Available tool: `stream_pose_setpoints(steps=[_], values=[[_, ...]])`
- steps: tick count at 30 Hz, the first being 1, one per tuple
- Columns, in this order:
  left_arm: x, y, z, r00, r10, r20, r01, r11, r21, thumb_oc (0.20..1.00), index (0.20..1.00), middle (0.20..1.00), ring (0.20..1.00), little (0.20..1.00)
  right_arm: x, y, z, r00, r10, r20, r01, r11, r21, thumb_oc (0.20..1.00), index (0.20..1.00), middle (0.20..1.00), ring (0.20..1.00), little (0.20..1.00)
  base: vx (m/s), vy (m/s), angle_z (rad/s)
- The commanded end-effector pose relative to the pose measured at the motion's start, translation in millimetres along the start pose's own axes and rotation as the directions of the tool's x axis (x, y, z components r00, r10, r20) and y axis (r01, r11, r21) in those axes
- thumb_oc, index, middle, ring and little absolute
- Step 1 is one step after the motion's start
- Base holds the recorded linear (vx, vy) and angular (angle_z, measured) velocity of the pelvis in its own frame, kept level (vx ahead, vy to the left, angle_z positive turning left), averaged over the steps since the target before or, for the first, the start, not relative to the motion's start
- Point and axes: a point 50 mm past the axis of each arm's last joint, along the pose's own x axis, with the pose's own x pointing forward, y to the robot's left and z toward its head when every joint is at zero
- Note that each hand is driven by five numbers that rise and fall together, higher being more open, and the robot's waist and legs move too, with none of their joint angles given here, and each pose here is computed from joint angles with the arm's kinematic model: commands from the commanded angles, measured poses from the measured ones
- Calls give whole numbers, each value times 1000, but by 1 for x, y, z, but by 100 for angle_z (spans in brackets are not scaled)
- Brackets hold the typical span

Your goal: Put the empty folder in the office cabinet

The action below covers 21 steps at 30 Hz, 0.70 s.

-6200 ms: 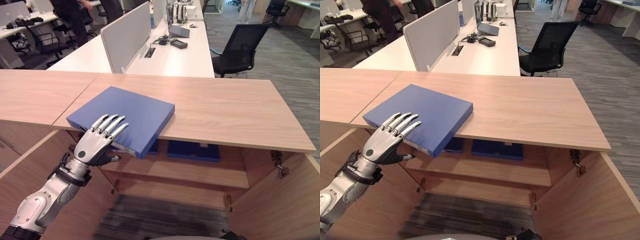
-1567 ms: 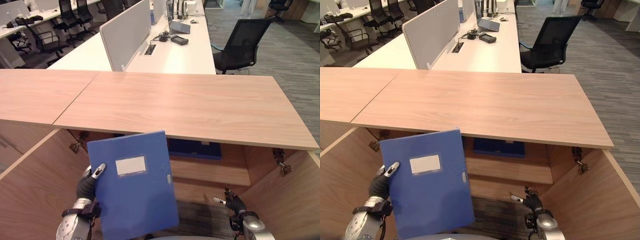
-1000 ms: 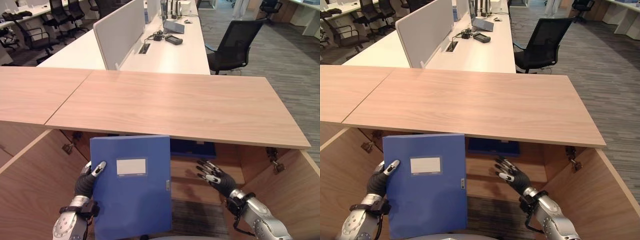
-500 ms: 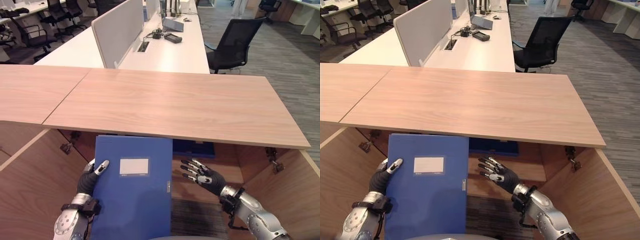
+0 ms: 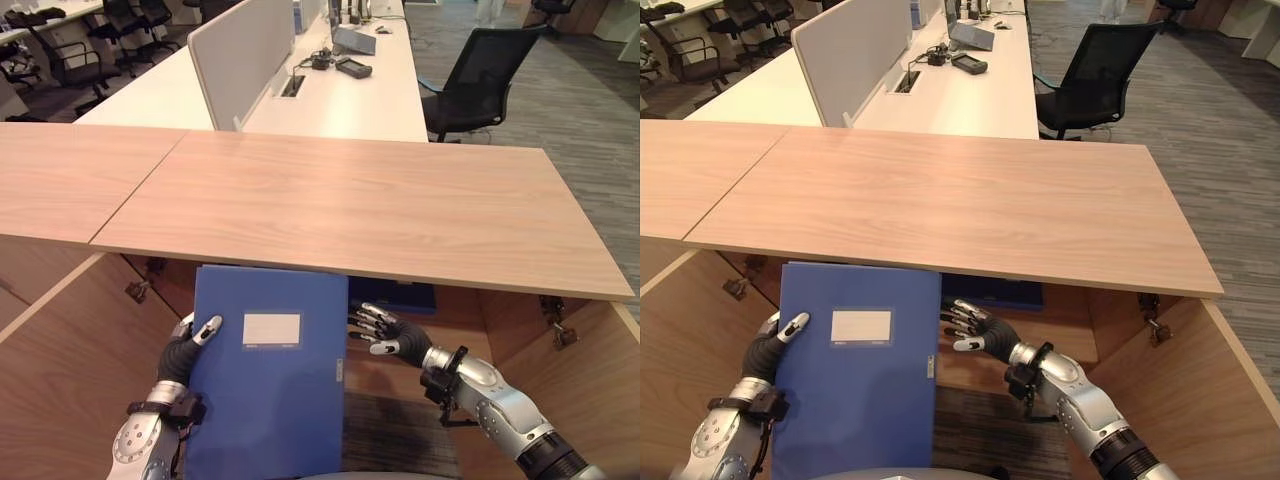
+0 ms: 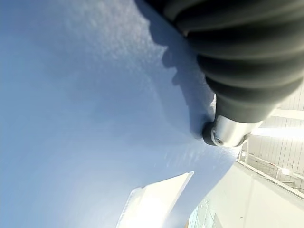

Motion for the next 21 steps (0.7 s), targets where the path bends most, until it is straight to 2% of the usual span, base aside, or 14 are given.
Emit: stream_pose_setpoints(steps=[1,21], values=[[30,-27,40,965,-166,204,163,986,35,200,200,200,200,200,35,32,17,981,174,86,-168,983,-72,1000,1000,1000,1000,1000,0,0,0],[58,-98,66,852,-413,322,435,900,3,200,200,200,200,200,70,71,-1,961,277,28,-277,961,5,1000,1000,1000,1000,1000,0,0,0]])
